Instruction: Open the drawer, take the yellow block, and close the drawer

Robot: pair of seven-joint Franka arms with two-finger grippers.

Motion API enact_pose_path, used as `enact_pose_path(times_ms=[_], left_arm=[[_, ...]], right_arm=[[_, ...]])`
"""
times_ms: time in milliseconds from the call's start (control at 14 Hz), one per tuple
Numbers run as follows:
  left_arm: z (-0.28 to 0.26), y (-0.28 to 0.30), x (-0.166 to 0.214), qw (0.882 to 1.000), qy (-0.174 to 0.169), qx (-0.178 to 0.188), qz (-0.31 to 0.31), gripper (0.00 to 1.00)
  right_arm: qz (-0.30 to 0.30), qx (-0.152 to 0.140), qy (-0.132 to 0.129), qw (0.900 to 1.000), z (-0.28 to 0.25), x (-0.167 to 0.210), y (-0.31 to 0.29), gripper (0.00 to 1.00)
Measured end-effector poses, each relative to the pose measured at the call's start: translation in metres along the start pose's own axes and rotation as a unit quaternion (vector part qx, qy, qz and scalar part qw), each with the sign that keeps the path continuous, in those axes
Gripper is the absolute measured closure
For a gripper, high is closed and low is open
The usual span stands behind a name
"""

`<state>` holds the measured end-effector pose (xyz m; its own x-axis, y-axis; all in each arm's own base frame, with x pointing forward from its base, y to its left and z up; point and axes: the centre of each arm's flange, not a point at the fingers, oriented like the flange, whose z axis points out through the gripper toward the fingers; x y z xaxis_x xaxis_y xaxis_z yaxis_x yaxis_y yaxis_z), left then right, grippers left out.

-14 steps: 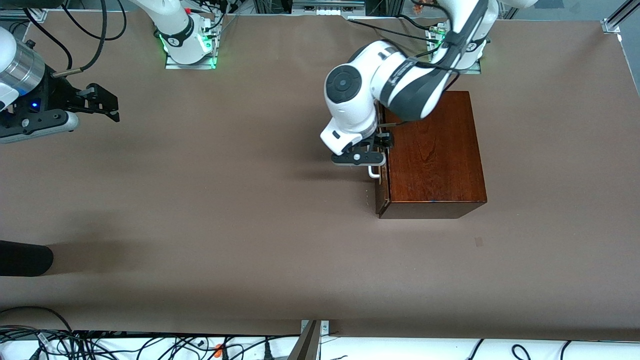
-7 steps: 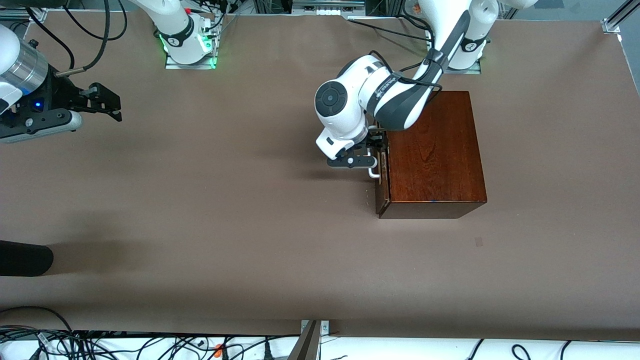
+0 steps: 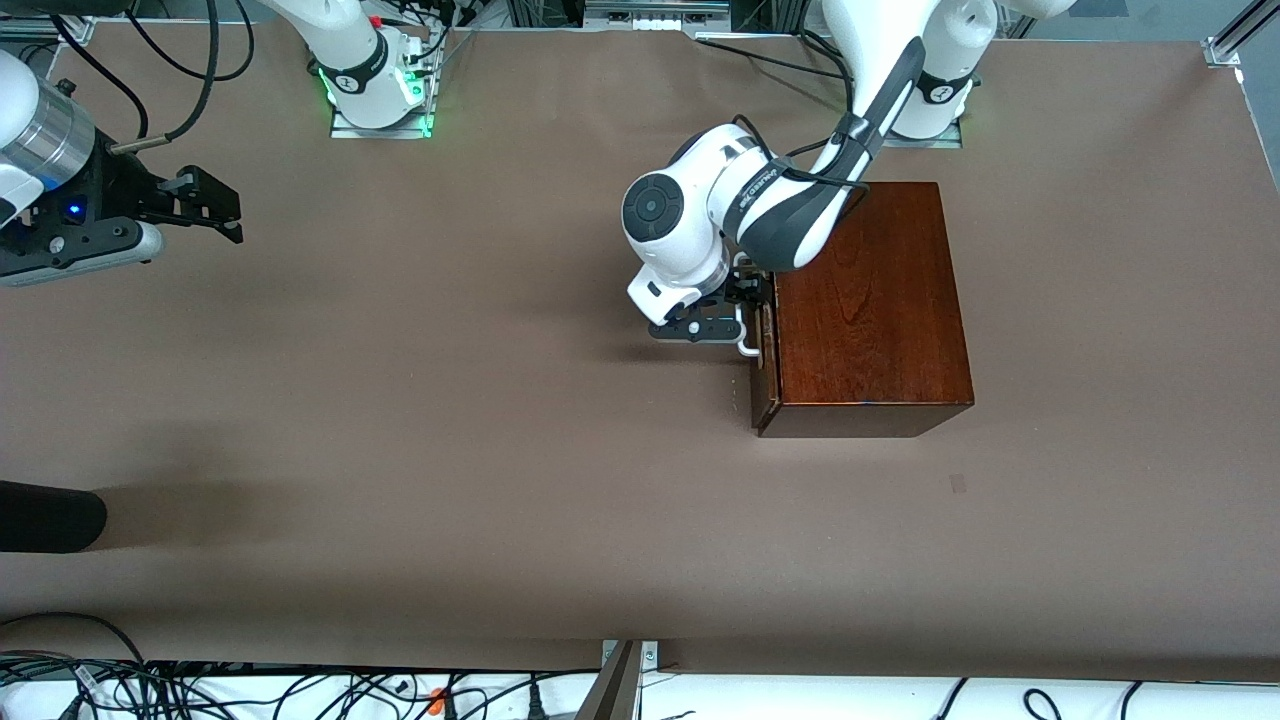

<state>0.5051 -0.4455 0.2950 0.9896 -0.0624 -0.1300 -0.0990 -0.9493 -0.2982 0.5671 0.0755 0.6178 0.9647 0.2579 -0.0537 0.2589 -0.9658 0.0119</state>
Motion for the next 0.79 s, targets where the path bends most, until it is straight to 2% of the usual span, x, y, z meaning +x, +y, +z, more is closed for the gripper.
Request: enact_pose_path(times_ms=[786], left_arm=[[0.016, 0.012, 0.006, 1.0, 0.018, -0.007, -0.003, 0.0]], right_arm=[[-0.001, 0.0, 0.0, 1.0, 0.0, 0.0, -0.001, 0.0]])
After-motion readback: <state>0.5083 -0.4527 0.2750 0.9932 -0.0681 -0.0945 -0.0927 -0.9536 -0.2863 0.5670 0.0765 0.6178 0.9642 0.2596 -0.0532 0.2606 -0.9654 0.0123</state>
